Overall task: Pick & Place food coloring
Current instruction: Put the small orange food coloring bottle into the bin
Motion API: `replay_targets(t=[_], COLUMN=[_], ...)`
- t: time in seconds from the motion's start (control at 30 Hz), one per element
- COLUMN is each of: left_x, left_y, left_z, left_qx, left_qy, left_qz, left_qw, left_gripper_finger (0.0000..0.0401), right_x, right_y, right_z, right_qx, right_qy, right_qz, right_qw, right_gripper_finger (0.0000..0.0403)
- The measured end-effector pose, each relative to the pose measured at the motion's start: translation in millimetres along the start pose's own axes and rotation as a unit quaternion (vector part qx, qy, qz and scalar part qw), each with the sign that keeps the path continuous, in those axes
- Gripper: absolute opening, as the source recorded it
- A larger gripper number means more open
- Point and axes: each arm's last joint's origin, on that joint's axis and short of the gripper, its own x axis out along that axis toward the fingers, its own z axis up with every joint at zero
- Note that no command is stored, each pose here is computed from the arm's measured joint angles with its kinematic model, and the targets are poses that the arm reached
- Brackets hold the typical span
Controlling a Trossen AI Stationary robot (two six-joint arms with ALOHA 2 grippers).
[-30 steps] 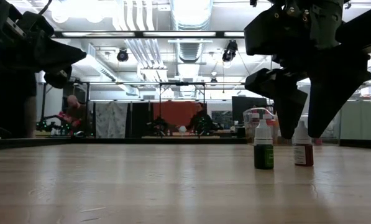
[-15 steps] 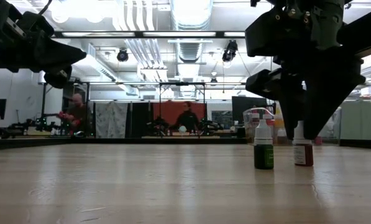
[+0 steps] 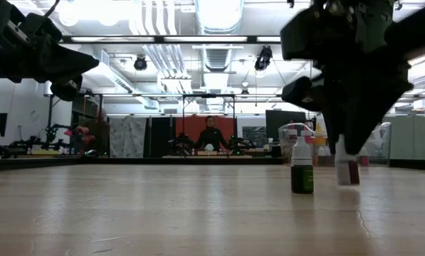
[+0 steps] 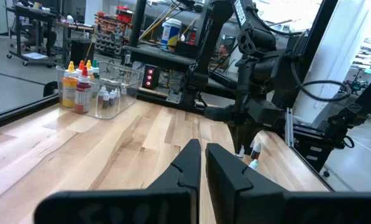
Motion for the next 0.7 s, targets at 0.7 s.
replay_targets(t=[0.7], left_x=[0], left_y=[0], left_z=[0], left_qx=[0.0], left_qy=[0.003], left_qz=[0.001], left_qw=[1.0], left_gripper_finger=[0.0], right_x=[-90], right_y=[-51], right_z=[0], right_qx=[0.128], right_qy=[-0.03], right_qz=[-0.053], right_qw=[0.99], right_gripper_finger=[0.005])
